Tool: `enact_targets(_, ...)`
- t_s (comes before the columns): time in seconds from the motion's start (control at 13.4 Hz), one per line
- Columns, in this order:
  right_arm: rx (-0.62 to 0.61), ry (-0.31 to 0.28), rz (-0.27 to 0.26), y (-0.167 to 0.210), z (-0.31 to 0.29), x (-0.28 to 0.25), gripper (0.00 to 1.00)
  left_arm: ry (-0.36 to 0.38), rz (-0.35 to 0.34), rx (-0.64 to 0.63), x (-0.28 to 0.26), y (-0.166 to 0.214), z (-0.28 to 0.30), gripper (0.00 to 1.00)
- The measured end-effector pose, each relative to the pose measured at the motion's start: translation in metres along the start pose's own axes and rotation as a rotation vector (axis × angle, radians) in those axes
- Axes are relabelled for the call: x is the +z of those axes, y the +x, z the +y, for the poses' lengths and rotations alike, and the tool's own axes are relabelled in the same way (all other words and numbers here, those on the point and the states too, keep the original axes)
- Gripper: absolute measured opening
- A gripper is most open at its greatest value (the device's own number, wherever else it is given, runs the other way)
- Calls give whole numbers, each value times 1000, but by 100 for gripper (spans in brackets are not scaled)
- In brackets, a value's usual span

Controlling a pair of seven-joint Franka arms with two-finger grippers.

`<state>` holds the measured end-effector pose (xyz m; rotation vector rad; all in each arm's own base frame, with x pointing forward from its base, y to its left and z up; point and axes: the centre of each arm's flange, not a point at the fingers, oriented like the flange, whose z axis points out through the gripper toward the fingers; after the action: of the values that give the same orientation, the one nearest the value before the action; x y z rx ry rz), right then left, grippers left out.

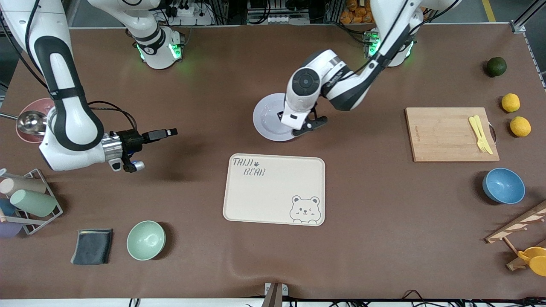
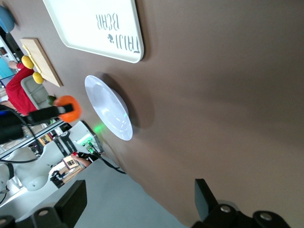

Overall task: Place orange and plate with both arms
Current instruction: 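Carry the orange with the left gripper over the white plate, then lower the orange onto the plate and open the left gripper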

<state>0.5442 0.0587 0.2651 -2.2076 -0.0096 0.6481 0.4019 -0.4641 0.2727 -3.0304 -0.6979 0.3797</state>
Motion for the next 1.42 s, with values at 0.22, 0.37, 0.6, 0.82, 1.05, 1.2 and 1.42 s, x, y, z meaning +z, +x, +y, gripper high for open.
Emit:
enact_targets(0.22, -1, 42, -20, 7, -4, 22, 100, -14, -21, -54, 37, -25, 14, 72)
enact_targets(0.37, -7, 44, -36, 12, -10, 38, 100, -15, -35, -74, 57, -34, 19, 72)
enact_targets(0.6, -23, 75, -46, 18, -13, 53, 100, -13, -36, -72, 80, -30, 19, 72)
enact_targets(0.82, -69, 160, -50, 25, 3, 78, 100, -22, -34, -80, 88, -22, 20, 79)
enact_targets(1.05, -74, 183, -46, 36, 21, 103, 100, -45, -26, -90, 79, -13, 24, 100)
enact_targets(1.2, -67, 220, -39, 41, 16, 118, 100, -84, -7, -99, 55, -6, 28, 100)
enact_targets(1.42, -74, 260, 17, 51, -7, 159, 100, -141, 58, -127, -20, 15, 21, 100)
